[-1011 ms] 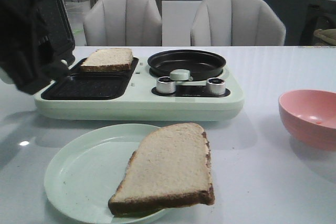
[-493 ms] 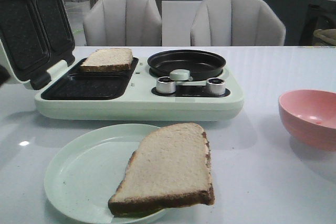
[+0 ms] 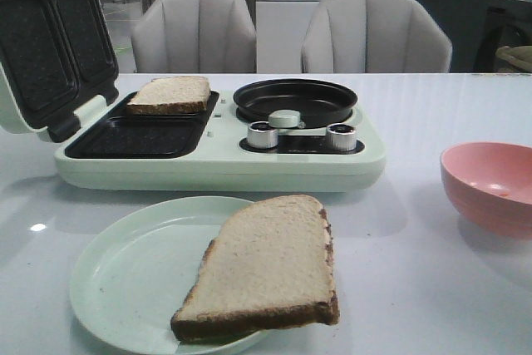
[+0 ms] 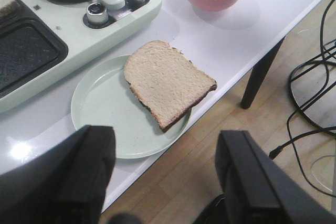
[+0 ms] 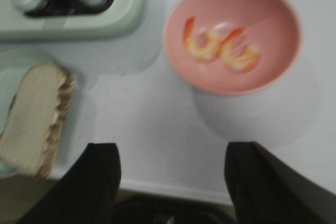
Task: Make breakfast with bread and shrimp
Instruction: 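Reach the right gripper to the remaining bread slice and grasp it, then carry the bread with the right gripper onto the first slice and release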
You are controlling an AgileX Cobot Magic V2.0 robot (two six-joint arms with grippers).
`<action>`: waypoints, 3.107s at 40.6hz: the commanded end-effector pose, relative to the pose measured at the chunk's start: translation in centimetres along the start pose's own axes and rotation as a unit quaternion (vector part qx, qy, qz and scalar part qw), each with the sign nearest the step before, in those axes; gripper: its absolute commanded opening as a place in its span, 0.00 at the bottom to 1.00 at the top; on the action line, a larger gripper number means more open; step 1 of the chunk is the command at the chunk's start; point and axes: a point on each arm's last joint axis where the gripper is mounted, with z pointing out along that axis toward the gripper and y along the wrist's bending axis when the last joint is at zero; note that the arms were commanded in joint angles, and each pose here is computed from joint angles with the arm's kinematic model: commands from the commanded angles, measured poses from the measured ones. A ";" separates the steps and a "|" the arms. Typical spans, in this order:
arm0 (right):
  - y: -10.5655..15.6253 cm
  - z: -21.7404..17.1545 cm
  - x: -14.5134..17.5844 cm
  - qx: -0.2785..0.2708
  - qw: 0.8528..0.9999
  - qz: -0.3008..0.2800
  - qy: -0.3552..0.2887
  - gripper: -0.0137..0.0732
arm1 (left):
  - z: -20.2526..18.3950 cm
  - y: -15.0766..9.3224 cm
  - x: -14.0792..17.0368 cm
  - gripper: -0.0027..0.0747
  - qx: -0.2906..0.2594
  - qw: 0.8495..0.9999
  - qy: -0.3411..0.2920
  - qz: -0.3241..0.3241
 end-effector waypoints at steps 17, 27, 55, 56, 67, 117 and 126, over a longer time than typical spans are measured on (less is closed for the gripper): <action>6.5 11.1 0.4 -0.127 0.982 0.016 0.142 0.77 | 0.1 -0.2 -0.5 0.65 0.010 1.000 -0.027 0.004; 8.1 14.5 -0.3 -0.129 0.973 0.006 0.192 0.77 | 0.3 -0.2 -0.3 0.65 0.009 1.000 -0.024 0.005; 9.7 18.0 -1.8 -0.151 0.957 -0.017 0.246 0.39 | 0.3 -0.2 -0.3 0.65 0.009 1.000 -0.025 0.006; 9.7 18.0 -1.8 -0.152 0.957 -0.017 0.245 0.37 | 0.3 -0.2 -0.3 0.65 0.008 1.000 -0.025 0.006; 10.4 15.1 -2.9 -0.174 0.960 -0.036 0.215 0.23 | 0.3 -0.1 -0.3 0.65 0.004 1.000 -0.027 0.011; 21.4 23.7 -17.3 -0.283 0.955 -0.080 0.032 0.44 | 0.3 -0.1 -0.3 0.65 0.003 1.000 -0.027 0.011; 21.0 24.9 -16.8 -0.273 0.958 -0.083 0.040 0.78 | 0.3 -0.1 -0.3 0.65 0.003 1.000 -0.027 0.011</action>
